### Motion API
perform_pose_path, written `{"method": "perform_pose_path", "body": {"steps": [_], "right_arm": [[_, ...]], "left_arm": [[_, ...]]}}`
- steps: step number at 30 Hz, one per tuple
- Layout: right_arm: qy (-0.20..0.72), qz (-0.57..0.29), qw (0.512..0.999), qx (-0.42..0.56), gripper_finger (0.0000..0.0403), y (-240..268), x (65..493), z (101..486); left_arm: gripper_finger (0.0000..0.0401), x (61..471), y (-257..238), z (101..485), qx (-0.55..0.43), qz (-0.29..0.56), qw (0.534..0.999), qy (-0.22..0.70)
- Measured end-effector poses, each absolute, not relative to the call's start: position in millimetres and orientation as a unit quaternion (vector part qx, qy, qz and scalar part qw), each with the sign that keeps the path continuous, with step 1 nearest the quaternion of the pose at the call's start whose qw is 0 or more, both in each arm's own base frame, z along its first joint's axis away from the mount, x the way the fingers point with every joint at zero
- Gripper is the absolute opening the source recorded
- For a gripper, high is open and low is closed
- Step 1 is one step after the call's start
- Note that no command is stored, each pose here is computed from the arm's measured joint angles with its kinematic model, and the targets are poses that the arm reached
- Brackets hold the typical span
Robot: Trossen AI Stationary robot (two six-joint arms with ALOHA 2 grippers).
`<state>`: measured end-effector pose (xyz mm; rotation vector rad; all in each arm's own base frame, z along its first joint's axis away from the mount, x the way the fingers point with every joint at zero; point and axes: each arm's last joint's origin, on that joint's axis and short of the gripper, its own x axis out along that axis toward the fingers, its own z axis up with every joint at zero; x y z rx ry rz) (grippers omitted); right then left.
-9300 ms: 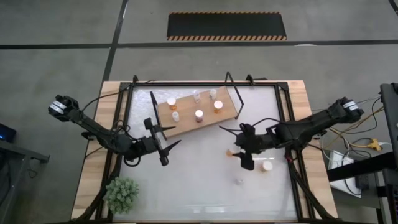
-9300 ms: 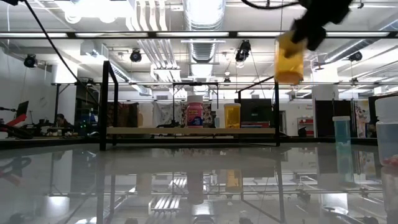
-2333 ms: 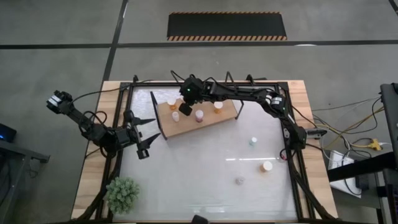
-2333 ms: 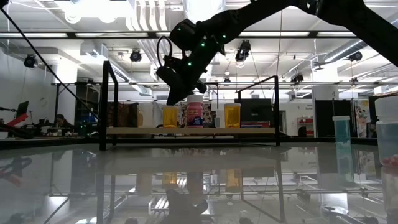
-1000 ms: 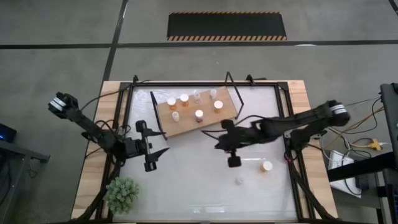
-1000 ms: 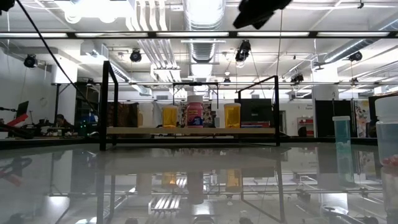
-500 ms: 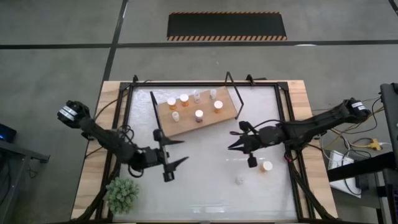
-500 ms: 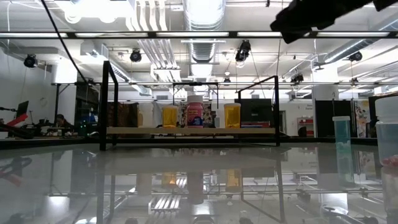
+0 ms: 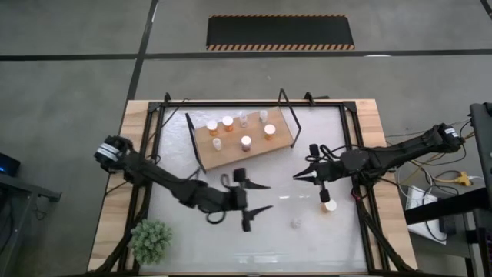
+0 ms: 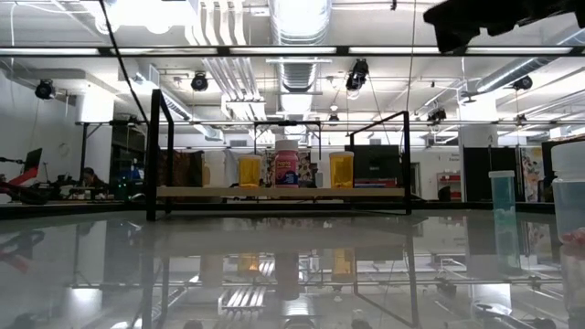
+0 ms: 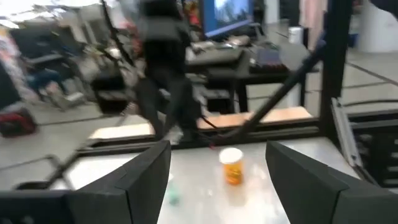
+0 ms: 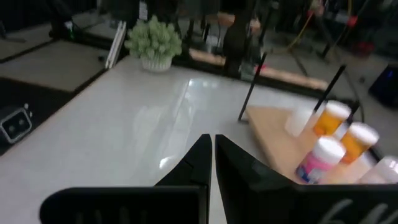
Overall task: Pick and place medicine bottles onto shelf by color
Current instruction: Put the green pill bottle on the shelf
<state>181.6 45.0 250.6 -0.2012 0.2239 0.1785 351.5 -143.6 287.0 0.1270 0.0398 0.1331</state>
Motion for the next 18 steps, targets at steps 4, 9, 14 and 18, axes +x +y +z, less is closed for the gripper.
{"method": "perform_pose_path", "body": {"steps": [4,9,14,18], "right_arm": [[0.078,0.088,0.987,-0.112,0.0012,43.5,176.2,252.0],[0.074,0.089,0.985,-0.125,0.0012,43.1,174.5,249.6],[0.069,0.09,0.984,-0.135,0.0012,43.2,174.8,247.0],[0.071,0.09,0.984,-0.138,0.0012,43.1,174.4,245.1]], "left_arm": [[0.0247,379.4,-142.0,270.5,0.043,0.043,0.997,0.036],[0.0247,410.9,-141.5,246.3,0.025,0.016,0.998,0.057],[0.0247,437.3,-145.2,219.4,0.027,-0.014,0.996,0.078],[0.0247,455.4,-153.0,195.9,0.022,-0.034,0.995,0.094]]}}
